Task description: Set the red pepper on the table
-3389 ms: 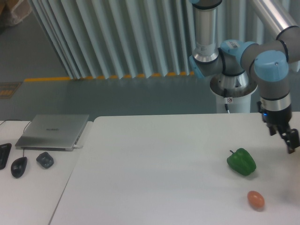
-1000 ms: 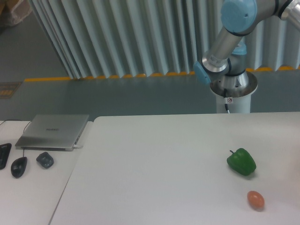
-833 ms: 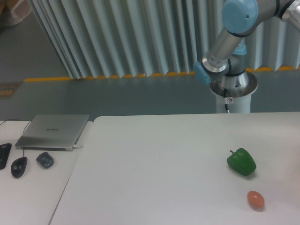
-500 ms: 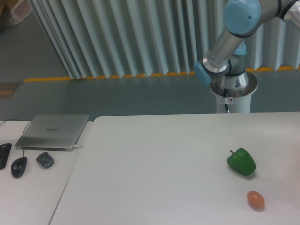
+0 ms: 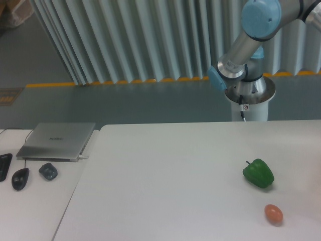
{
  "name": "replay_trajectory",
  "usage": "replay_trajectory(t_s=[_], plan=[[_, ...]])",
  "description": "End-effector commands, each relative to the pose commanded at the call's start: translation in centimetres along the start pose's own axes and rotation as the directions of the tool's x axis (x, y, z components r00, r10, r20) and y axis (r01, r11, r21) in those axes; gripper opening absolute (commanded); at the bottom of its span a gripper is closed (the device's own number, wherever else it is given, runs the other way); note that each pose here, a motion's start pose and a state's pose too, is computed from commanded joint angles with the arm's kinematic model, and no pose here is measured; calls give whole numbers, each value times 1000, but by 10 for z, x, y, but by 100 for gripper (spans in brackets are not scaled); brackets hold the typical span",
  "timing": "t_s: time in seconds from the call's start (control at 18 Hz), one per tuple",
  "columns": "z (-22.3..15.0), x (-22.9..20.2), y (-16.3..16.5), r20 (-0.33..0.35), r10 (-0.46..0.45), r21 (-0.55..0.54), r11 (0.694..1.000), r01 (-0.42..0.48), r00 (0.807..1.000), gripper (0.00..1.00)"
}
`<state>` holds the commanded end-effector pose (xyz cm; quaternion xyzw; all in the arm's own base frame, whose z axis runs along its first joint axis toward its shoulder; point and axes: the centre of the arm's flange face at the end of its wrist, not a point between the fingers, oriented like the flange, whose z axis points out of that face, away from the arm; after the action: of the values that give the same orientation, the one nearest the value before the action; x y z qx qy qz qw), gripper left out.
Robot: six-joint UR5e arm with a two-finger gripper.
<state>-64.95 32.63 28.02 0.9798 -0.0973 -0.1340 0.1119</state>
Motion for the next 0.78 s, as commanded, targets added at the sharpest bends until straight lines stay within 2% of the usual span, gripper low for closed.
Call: replay_trajectory(t_s=[0.06, 0.22, 0.39, 0.5, 0.67, 0.78], plan=[[-1, -1, 0, 1, -3, 0, 1000, 3, 1000, 96], [1, 0, 0, -3, -7, -2, 1000, 7, 1000, 66], [2, 0, 0, -4, -3, -3, 1000, 3, 1000, 60], [-4, -4, 1, 5, -10, -7, 1000, 10, 1000, 50], [-13, -7, 5, 13, -14, -14, 1000, 14, 1000, 48], [-19, -4, 5, -12, -12, -10, 1000, 12, 1000, 48]])
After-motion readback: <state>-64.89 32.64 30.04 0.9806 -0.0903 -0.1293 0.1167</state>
